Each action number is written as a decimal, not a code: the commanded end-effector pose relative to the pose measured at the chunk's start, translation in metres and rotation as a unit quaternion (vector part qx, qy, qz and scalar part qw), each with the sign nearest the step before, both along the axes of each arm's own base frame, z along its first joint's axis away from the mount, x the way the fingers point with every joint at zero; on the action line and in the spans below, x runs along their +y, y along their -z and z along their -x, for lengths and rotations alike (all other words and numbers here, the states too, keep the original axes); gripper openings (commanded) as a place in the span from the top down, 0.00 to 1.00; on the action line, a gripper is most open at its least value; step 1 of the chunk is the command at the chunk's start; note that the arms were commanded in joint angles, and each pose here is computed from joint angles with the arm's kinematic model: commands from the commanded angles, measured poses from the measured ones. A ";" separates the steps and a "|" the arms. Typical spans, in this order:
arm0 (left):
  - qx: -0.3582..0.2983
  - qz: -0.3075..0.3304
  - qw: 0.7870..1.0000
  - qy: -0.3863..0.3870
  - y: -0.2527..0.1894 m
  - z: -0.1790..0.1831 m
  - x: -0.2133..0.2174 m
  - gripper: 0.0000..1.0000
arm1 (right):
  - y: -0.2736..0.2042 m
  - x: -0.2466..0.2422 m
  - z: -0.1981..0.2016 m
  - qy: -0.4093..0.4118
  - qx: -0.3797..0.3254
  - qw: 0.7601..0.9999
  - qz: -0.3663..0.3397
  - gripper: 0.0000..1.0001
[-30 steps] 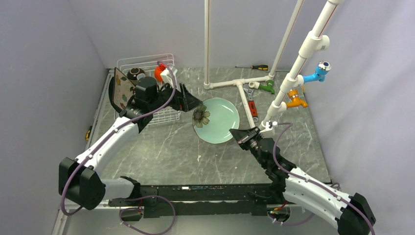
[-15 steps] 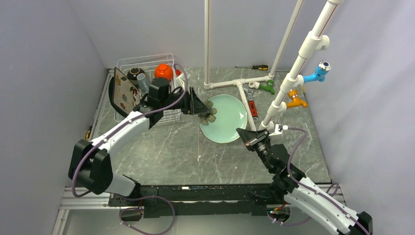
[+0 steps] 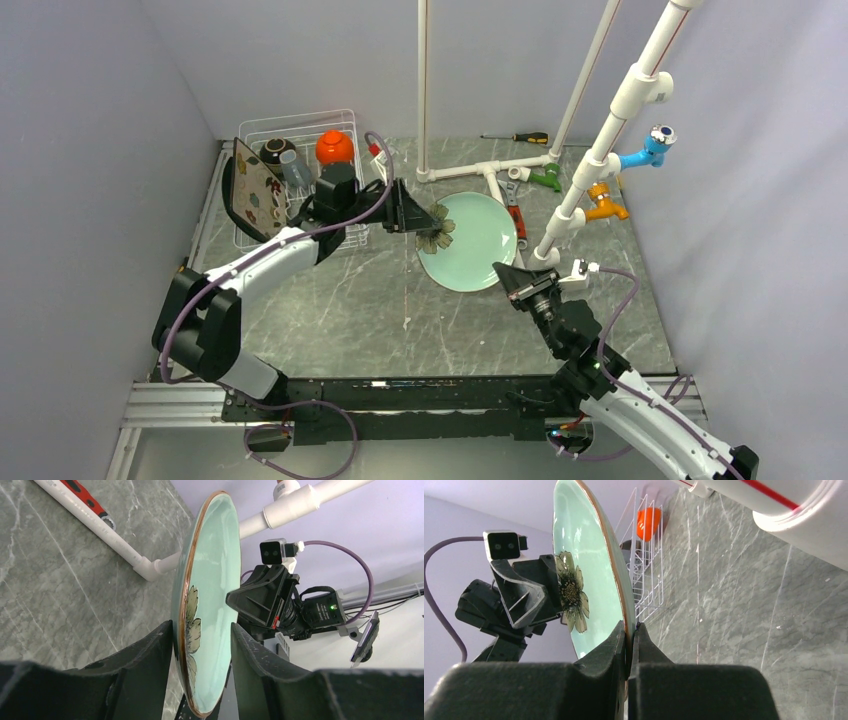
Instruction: Load the mixed dishes into the dish rack
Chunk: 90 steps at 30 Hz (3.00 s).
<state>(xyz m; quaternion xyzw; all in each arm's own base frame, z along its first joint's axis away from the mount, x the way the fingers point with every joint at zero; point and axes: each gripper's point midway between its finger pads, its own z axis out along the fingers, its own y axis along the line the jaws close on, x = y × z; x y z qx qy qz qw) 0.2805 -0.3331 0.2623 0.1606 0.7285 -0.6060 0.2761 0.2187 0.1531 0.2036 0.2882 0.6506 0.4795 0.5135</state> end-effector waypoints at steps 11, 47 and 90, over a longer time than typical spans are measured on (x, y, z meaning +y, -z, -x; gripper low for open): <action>0.059 -0.021 0.991 0.121 0.024 0.058 -0.036 0.55 | -0.089 0.002 0.011 -0.024 -0.126 0.987 -0.101 1.00; -0.034 0.068 0.997 -0.006 -0.014 0.031 0.004 0.67 | -0.085 0.006 0.010 -0.032 -0.123 0.987 -0.097 1.00; -0.214 -0.370 0.611 -0.667 -0.098 -0.050 0.316 1.00 | -0.021 0.039 -0.006 -0.071 0.002 0.997 0.007 0.24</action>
